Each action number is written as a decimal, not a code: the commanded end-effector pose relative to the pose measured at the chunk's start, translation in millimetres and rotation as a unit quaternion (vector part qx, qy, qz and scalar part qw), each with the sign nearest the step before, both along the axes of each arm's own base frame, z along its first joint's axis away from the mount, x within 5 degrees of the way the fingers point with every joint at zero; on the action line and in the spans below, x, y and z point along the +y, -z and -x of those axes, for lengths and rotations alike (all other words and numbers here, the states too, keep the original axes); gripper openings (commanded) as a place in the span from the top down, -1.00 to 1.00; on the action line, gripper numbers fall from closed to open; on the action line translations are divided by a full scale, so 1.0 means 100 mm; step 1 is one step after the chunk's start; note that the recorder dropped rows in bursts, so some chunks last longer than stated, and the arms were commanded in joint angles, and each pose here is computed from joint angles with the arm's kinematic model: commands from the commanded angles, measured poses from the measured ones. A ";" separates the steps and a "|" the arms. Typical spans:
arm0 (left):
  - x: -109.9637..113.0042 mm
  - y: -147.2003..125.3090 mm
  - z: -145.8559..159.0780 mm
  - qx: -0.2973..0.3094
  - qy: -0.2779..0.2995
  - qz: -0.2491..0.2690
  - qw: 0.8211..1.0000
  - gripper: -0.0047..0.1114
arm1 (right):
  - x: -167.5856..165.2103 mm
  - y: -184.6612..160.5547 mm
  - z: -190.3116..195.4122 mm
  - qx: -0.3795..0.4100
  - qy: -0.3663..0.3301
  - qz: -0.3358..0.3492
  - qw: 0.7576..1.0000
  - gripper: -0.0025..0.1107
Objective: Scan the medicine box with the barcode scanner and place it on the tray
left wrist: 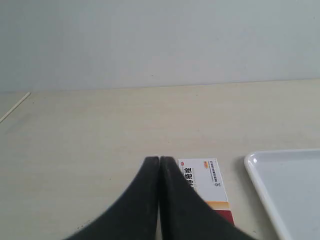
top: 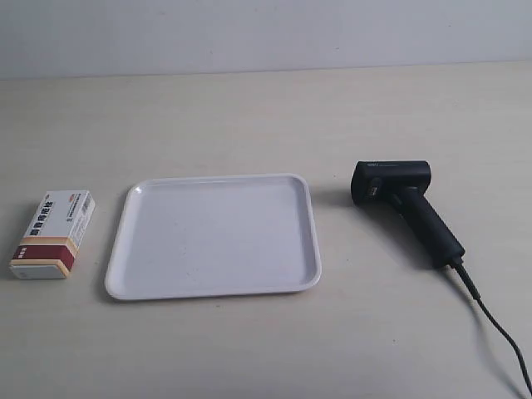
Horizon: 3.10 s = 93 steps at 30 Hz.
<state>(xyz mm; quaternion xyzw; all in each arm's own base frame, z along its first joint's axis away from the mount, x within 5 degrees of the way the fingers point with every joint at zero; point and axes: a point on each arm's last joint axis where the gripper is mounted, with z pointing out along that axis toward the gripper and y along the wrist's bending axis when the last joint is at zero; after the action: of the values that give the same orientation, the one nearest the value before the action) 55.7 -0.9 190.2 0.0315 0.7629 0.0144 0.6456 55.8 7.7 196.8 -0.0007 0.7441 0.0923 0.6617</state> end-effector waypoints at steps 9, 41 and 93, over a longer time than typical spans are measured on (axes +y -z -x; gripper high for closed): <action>0.00 0.00 0.00 -0.002 -0.001 0.000 1.000 0.87 | 0.00 0.01 0.00 -0.002 -0.001 0.003 1.000 0.96; -0.04 -0.45 -0.85 0.134 -0.027 0.117 0.984 0.92 | 0.01 -0.25 -0.01 -0.077 -0.002 -0.140 0.987 0.96; -1.80 0.14 -1.95 0.162 0.407 -0.309 0.844 0.92 | 1.03 0.87 -1.96 0.383 -0.125 0.115 0.908 -0.53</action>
<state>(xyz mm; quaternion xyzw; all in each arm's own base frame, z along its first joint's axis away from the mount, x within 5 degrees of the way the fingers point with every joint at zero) 249.9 -177.5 173.3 0.5425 0.7343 -0.0135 0.4079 240.4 105.0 116.4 -0.1114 0.9470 0.0843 0.2894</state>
